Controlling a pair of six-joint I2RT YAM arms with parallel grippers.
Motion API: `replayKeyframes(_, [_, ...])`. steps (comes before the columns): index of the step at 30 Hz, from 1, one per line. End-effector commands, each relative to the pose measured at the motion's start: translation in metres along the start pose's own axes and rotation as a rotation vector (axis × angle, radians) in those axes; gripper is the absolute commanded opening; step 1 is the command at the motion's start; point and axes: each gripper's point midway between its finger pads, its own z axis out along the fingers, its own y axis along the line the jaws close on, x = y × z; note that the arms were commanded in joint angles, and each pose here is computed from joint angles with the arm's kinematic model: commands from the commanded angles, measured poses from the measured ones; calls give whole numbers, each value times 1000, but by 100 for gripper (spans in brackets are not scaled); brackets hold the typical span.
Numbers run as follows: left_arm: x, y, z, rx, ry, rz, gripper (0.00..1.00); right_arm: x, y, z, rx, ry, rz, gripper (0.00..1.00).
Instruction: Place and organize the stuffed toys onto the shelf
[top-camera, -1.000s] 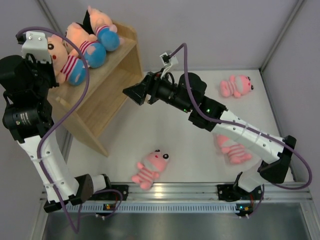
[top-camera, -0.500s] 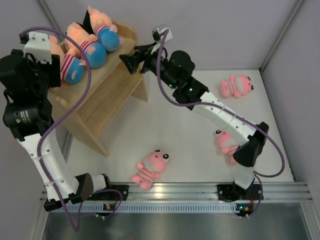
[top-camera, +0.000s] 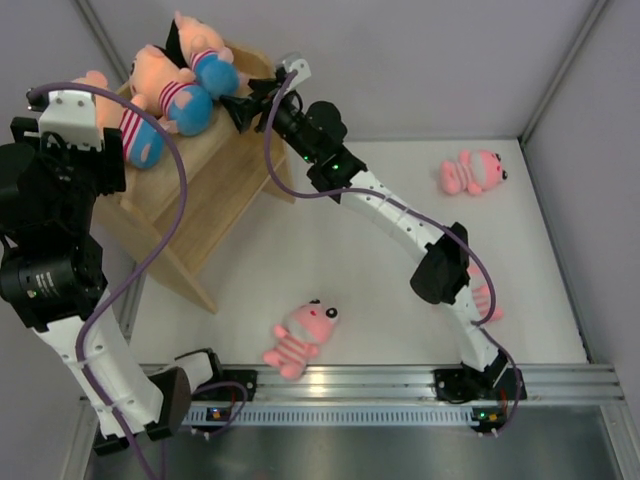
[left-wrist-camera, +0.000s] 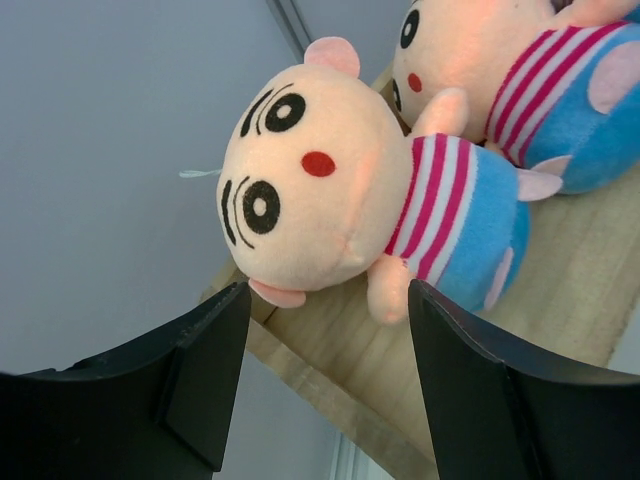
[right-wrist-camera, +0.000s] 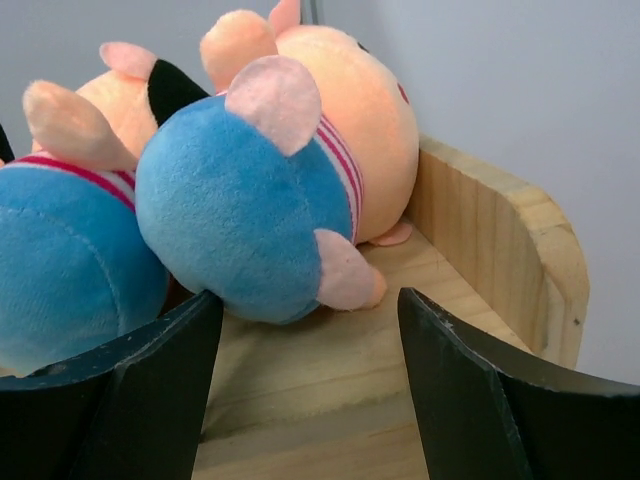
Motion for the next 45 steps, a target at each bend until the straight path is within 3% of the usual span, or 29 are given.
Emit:
replayKeyframes(1, [-6, -11, -11, 52, -41, -32, 70, -82, 5, 5, -63, -229, -11, 70])
replayKeyframes(10, [5, -39, -8, 178, -31, -85, 70, -70, 19, 10, -143, -230, -4, 71])
replayKeyframes(14, [9, -38, -4, 168, -14, -83, 70, -58, 22, 13, -148, -215, 3, 65])
replayKeyframes(21, [8, -33, -8, 147, -18, -74, 70, -34, 17, 18, -114, -175, 37, 65])
replayKeyframes(24, [10, -33, -8, 144, -14, -71, 70, -27, 19, 19, -127, -163, 41, 42])
replayKeyframes(25, [11, -34, -8, 145, -11, -71, 70, -28, 20, 18, -128, -159, 39, 0])
replayKeyframes(29, [14, -34, -10, 142, -6, -61, 70, -45, 22, 12, -132, -163, -6, 0])
replayKeyframes(35, [13, -31, -14, 127, -12, -54, 70, -87, 40, -6, -239, -140, -264, 0])
replayKeyframes(38, [14, -31, -16, 129, -14, -43, 70, -87, 35, -12, -263, -109, -506, 0])
replayKeyframes(45, [12, -29, -18, 121, -20, -27, 70, -66, 18, -13, -281, -40, -840, 0])
